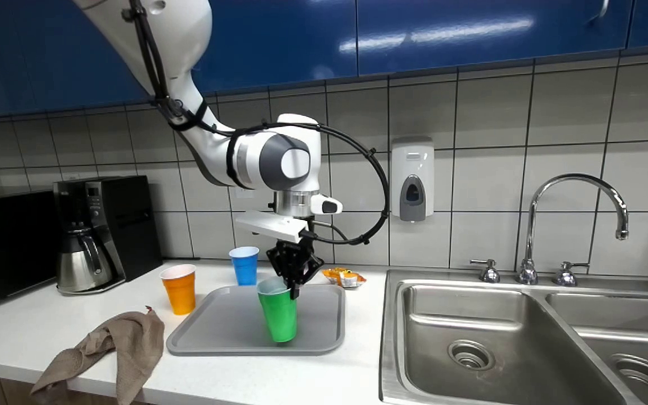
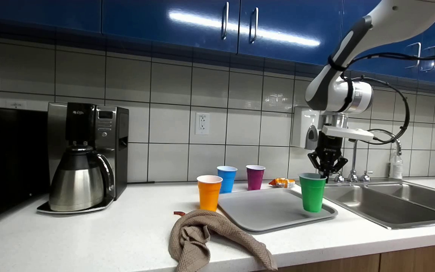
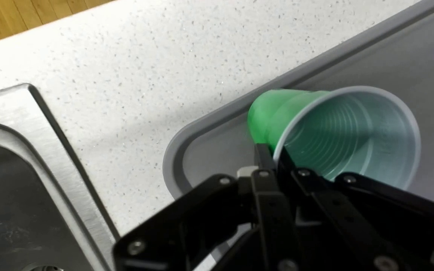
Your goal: Put the cups on the grey tray.
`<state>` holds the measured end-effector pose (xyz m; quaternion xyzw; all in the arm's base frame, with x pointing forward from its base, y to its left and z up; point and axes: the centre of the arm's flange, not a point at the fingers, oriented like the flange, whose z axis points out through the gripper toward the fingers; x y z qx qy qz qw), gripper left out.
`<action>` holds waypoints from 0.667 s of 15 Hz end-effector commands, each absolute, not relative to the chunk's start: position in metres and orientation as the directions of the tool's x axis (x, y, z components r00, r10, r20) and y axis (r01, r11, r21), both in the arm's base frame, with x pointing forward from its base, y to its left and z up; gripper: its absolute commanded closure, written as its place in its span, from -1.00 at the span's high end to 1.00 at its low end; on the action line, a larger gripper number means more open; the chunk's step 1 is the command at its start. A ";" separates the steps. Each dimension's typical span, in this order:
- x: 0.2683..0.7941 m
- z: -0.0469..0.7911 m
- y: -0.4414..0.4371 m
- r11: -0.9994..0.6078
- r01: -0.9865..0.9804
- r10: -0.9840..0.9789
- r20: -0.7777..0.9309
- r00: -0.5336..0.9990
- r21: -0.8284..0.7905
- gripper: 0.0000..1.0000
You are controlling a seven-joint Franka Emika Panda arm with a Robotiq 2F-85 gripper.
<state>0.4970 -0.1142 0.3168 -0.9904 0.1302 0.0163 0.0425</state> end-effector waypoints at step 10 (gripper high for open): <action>0.526 0.305 -0.109 -0.933 -0.347 -0.343 -0.056 0.938 -0.093 -0.97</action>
